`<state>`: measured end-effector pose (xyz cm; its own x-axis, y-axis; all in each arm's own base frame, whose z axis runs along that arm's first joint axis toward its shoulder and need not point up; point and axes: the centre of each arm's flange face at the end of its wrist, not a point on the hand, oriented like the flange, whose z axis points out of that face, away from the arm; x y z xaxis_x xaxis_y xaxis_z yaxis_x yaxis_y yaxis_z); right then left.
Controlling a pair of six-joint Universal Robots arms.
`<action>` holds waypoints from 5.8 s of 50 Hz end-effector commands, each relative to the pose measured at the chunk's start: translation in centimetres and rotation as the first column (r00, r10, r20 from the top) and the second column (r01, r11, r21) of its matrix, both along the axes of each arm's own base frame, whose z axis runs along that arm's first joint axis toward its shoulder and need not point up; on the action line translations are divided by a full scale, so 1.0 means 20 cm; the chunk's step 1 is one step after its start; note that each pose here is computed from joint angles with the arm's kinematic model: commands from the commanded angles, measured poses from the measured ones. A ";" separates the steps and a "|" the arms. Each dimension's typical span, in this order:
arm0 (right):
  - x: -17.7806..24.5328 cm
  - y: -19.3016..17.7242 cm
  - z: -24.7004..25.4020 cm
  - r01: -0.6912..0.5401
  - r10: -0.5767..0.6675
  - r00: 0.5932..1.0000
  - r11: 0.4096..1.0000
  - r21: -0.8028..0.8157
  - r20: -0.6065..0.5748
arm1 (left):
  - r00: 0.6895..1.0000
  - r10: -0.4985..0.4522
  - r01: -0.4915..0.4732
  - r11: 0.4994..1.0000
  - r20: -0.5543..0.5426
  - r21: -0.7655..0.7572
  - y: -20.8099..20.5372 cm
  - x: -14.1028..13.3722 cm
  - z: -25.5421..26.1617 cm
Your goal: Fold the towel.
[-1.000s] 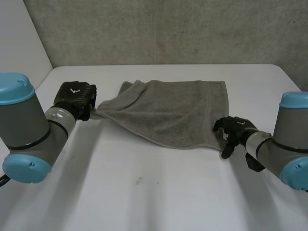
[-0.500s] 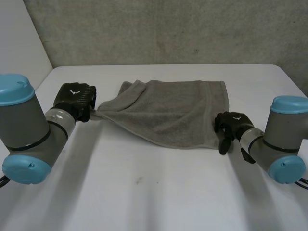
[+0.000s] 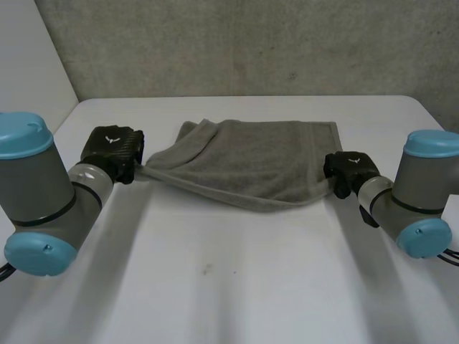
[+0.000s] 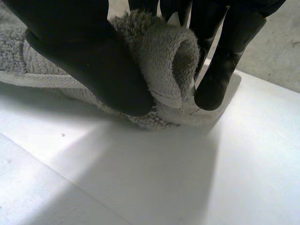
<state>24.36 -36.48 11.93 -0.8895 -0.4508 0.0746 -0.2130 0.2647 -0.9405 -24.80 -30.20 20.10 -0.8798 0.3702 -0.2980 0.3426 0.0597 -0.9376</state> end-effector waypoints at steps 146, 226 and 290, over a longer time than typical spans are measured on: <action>-0.20 0.07 0.63 -0.090 0.037 0.813 0.994 -0.063 -0.581 | 0.977 -0.121 0.090 0.981 0.174 0.172 -0.18 0.03 0.24; -0.31 0.48 0.43 -0.114 0.170 0.725 0.985 0.127 -0.667 | 0.919 -0.198 0.164 0.978 0.341 0.125 0.27 0.26 0.01; -0.16 -0.14 0.75 0.179 -0.288 0.947 0.837 -0.518 -0.139 | 0.994 -0.112 0.113 0.976 0.017 -0.185 -0.58 -0.20 0.12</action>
<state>21.88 -41.47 21.58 -0.8509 -0.1450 0.5050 -0.5060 -0.0326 -0.8619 -30.68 -44.02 16.86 -0.7321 0.3667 -0.5741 0.5118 -0.2600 -0.8188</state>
